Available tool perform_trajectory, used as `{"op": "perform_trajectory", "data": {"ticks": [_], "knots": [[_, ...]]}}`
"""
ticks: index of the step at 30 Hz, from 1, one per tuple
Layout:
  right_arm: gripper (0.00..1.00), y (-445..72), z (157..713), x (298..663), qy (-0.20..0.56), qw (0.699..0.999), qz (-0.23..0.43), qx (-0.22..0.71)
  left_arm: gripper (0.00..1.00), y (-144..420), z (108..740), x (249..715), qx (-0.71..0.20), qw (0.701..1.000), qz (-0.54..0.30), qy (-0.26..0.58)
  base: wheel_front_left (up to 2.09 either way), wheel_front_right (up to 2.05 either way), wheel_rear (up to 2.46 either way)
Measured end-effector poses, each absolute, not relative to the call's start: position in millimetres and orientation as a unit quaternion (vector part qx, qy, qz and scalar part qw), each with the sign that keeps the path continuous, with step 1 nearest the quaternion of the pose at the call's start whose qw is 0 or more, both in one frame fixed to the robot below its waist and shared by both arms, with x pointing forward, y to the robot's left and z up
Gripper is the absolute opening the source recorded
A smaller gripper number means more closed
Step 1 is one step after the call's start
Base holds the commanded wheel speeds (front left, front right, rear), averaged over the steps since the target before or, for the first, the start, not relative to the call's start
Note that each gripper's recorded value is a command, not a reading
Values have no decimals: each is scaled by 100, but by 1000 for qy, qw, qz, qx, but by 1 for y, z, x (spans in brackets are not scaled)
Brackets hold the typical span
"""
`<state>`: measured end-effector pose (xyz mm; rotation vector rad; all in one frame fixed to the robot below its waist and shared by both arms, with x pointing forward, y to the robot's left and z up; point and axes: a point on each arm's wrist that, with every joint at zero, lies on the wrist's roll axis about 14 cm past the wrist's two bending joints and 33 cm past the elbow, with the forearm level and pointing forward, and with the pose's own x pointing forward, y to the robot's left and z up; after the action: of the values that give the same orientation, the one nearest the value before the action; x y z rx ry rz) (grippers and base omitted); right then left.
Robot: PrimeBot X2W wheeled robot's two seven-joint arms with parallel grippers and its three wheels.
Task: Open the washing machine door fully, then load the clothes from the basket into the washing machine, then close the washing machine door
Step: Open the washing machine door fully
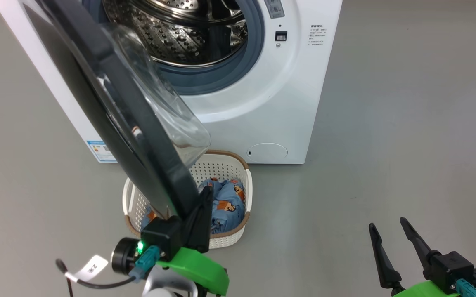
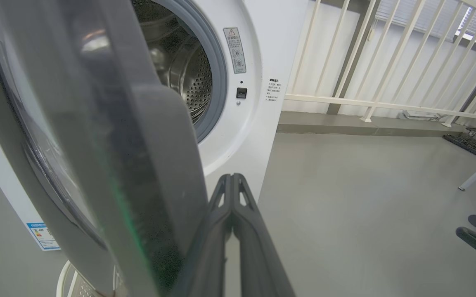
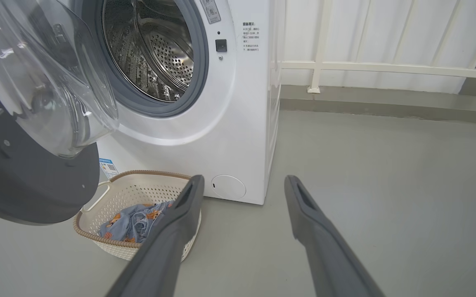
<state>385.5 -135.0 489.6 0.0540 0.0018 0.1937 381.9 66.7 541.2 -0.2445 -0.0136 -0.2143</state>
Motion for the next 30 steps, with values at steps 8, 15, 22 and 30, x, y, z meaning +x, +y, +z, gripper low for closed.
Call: {"op": "perform_trajectory", "data": {"ticks": [8, 15, 22, 30], "knots": [[100, -134, 486, 389, 5, 995, 97, 27, 0, 85, 532, 375, -129, 989, -68, 0, 0, 0, 0], [100, -127, 484, 393, 7, 994, 108, 28, 0, 104, 528, 367, -131, 991, -32, 1, 0, 0, 0], [100, -111, 483, 400, 7, 991, 131, 30, 0, 142, 521, 356, -133, 991, 30, 2, 0, 0, 0], [100, -90, 488, 408, 1, 987, 159, 30, 0, 183, 516, 339, -128, 987, 102, -1, 0, 0, 0]]}}
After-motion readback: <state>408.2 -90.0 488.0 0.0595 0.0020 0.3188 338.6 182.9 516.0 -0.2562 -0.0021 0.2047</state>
